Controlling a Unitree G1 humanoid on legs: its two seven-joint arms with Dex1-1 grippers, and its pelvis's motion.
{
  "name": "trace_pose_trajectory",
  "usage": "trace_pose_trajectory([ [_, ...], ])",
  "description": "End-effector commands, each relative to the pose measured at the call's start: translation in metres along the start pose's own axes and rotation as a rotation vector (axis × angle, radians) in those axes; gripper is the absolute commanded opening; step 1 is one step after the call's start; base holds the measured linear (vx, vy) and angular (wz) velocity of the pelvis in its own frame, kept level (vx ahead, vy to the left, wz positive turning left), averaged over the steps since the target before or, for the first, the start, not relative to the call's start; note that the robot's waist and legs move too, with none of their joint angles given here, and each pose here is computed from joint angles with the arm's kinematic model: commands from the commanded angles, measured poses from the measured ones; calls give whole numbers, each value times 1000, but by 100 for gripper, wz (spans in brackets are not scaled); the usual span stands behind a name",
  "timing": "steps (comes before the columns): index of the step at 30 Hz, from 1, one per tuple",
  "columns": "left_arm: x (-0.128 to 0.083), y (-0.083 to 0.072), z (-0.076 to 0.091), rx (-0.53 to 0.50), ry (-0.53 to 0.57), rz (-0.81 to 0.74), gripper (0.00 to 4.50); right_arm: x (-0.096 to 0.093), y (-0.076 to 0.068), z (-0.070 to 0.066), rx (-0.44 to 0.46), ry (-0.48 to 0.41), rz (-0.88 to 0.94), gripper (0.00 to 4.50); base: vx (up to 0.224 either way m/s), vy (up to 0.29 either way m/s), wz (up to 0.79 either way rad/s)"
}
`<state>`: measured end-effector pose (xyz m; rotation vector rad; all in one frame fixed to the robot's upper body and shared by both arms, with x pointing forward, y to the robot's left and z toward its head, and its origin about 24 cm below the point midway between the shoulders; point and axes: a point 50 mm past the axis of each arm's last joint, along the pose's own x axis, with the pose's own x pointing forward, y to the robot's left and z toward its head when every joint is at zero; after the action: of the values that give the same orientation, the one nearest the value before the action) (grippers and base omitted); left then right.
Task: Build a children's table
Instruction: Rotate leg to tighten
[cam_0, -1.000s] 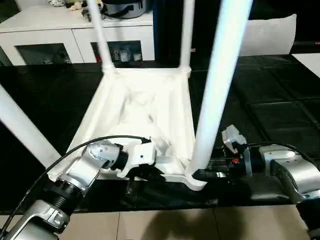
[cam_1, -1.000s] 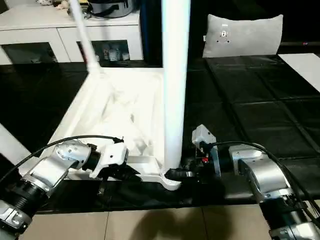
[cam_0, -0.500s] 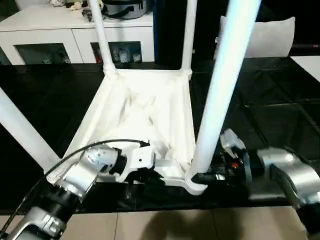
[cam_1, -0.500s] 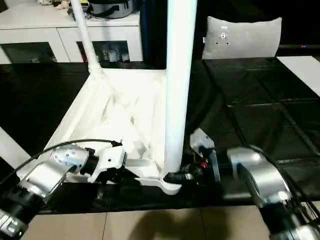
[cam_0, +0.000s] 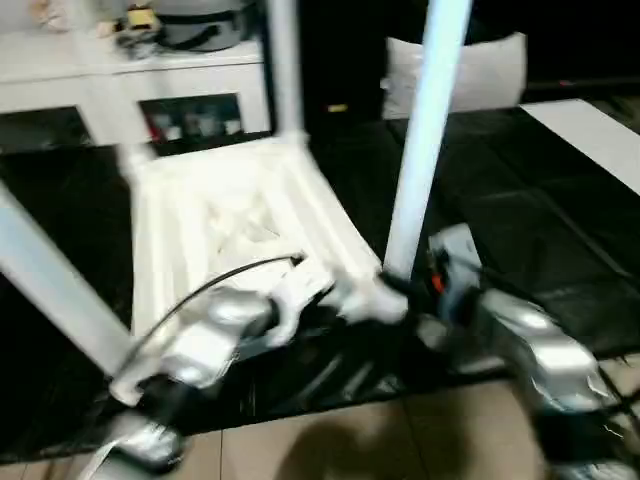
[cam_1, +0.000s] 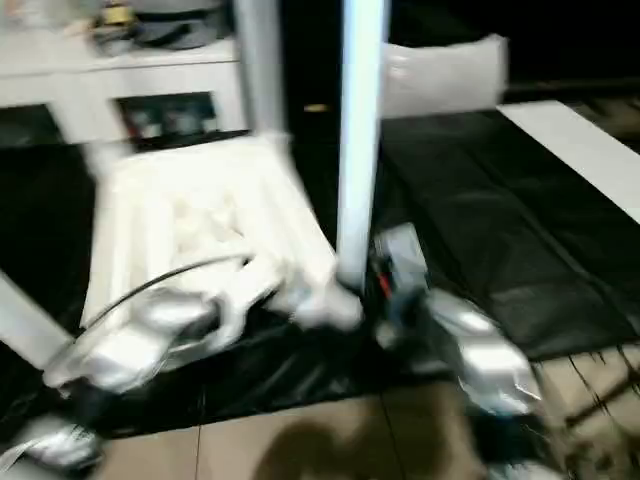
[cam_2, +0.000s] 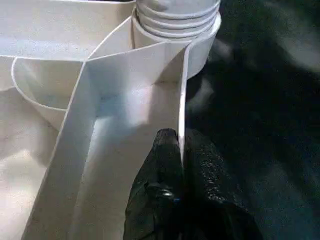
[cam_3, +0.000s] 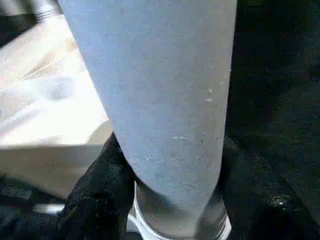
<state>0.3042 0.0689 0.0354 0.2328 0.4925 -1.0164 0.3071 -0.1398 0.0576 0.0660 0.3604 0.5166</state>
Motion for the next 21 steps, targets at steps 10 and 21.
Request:
trace_pose_trajectory([
  [10,1,7,26,106,-70,58,0,19,36,-8,63,-33,136,314,0,0,0],
  [21,-19,6,8,282,-26,-181,0,-30,0,-4,-138,11,417,414,0,0,0],
])
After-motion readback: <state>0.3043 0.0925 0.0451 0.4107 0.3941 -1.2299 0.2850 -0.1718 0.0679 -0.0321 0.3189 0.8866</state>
